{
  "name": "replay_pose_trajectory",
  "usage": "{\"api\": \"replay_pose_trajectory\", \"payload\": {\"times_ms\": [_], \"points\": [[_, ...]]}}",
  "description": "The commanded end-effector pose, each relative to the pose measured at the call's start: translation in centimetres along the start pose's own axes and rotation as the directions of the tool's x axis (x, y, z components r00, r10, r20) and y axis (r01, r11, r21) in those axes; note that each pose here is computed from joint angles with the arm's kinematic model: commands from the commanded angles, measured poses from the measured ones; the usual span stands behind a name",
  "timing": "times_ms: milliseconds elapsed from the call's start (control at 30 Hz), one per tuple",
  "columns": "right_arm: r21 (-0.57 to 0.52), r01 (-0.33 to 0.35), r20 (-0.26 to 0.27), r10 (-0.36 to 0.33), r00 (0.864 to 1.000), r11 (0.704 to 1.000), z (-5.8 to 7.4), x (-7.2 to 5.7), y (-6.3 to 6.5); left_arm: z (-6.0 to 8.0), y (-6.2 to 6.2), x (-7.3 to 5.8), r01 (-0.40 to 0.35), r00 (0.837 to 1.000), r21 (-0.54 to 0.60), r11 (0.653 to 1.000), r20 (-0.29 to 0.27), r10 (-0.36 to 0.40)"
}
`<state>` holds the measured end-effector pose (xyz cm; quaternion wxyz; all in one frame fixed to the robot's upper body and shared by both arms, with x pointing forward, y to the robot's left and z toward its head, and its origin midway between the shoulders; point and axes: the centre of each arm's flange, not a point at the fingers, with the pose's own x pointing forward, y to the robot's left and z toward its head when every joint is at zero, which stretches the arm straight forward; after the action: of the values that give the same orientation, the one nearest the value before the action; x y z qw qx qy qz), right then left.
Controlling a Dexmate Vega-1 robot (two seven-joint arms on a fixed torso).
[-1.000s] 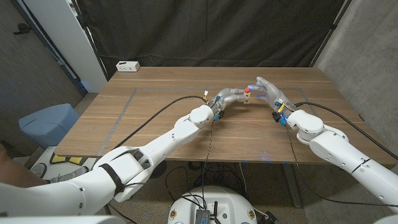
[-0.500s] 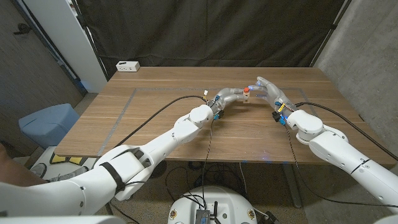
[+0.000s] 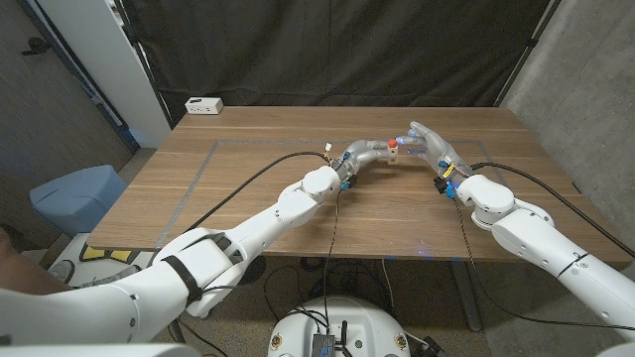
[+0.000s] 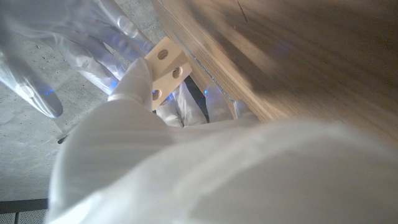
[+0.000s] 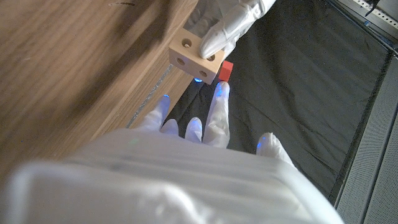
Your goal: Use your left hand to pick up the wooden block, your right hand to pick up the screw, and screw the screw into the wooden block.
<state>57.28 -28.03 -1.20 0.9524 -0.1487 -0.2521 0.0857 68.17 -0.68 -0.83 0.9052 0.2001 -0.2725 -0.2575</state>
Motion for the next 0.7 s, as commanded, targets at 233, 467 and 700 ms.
{"api": "replay_pose_trajectory", "payload": {"times_ms": [233, 467, 700], "points": [[0.01, -0.005, 0.004, 0.005, 1.0, 1.0, 0.1, 0.43, 0.31, -0.24, 0.25, 0.33, 0.0, 1.0, -0.002, 1.0, -0.009, 0.0], [0.012, -0.005, 0.002, 0.005, 1.0, 1.0, 0.0, 0.38, 0.37, -0.27, 0.34, 0.44, 0.001, 1.0, -0.001, 1.0, -0.011, -0.001], [0.016, -0.004, -0.003, 0.004, 1.0, 1.0, -0.06, 0.3, 0.4, -0.28, 0.42, 0.57, 0.002, 1.0, -0.001, 1.0, -0.011, -0.002]]}}
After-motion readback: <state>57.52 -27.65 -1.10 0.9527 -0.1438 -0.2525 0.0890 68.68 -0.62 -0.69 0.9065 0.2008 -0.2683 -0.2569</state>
